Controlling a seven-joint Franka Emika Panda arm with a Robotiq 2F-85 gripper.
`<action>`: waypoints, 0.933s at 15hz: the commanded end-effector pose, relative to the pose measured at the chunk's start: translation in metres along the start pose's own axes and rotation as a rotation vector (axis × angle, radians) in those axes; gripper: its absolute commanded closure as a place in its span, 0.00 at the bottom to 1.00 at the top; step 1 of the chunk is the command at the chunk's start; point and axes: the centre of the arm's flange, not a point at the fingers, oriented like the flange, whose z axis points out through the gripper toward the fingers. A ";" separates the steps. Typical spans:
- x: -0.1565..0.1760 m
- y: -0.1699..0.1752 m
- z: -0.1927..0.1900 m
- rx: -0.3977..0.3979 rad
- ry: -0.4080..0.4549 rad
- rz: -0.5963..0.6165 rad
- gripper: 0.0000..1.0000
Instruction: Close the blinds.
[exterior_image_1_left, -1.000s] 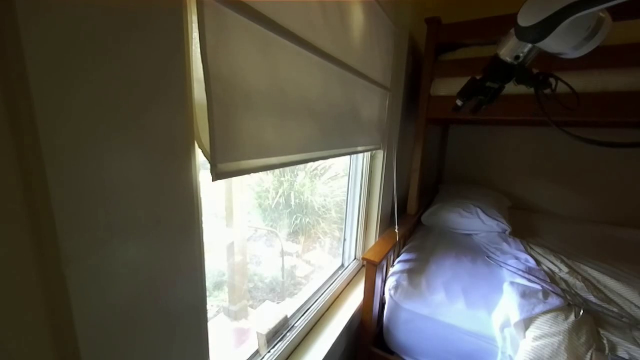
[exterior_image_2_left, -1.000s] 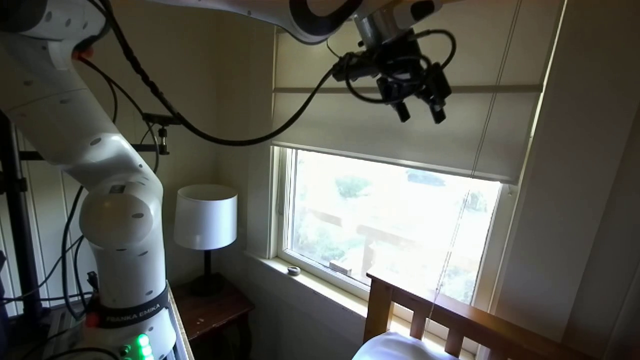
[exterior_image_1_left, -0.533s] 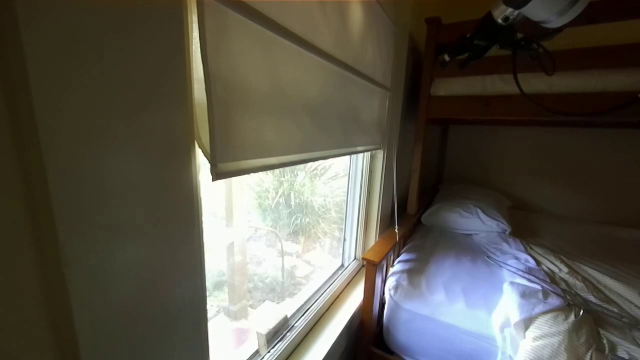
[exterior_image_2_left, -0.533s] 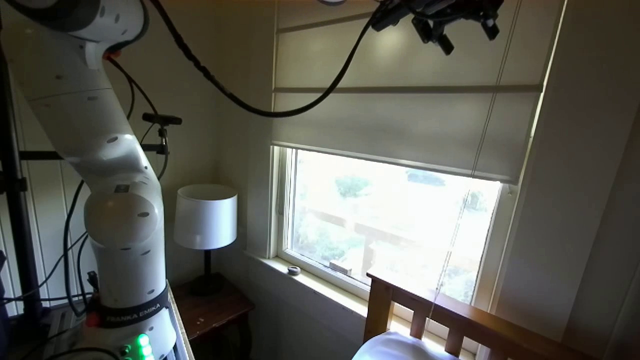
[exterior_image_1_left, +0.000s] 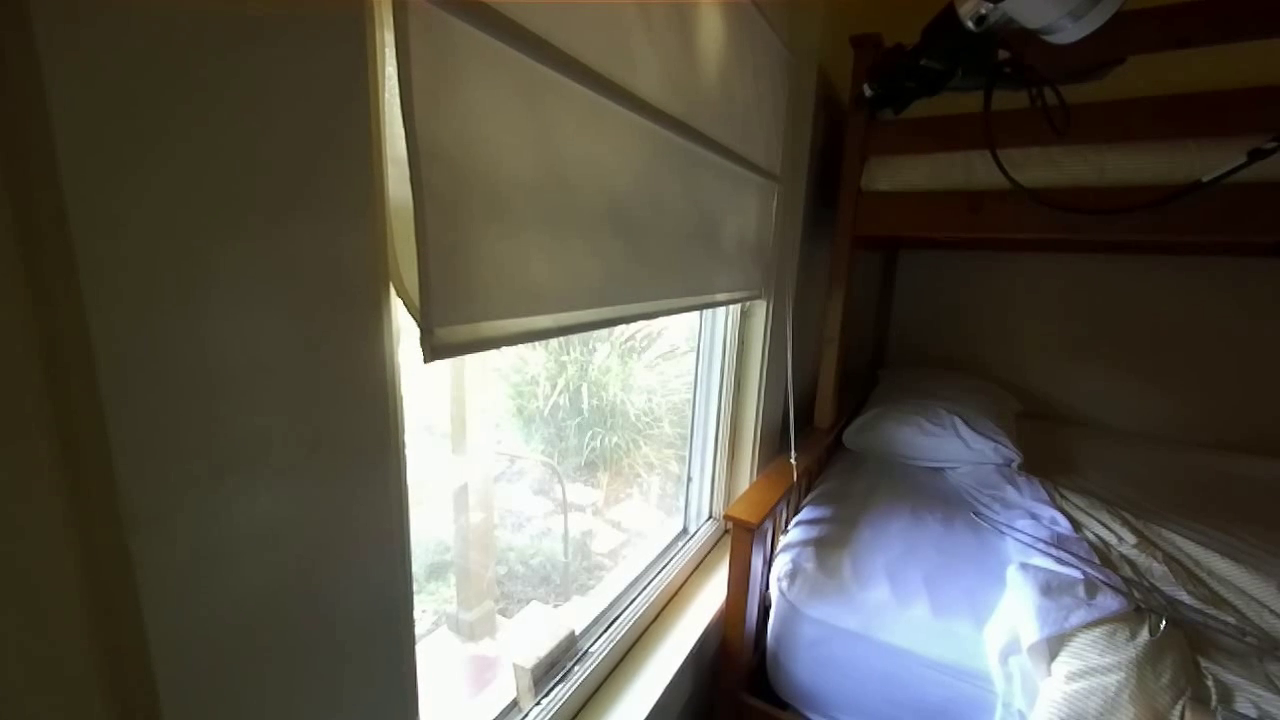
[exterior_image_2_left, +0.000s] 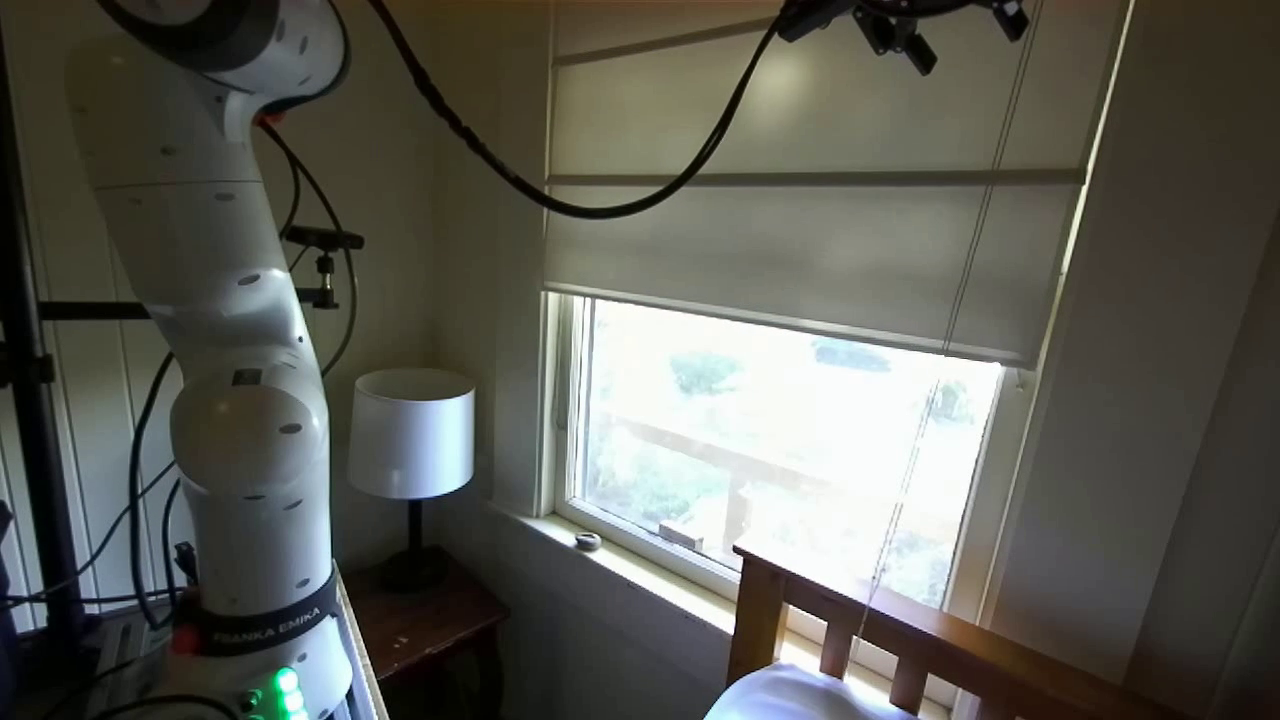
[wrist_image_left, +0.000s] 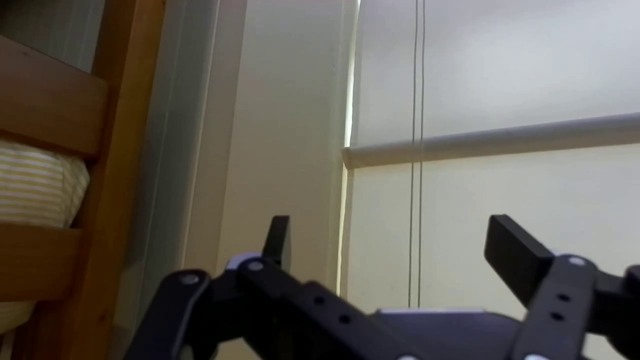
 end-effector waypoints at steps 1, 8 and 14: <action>0.013 0.003 0.015 0.010 0.029 0.022 0.00; 0.048 0.007 0.084 0.116 0.054 0.074 0.00; 0.063 0.020 0.121 0.131 0.030 0.086 0.27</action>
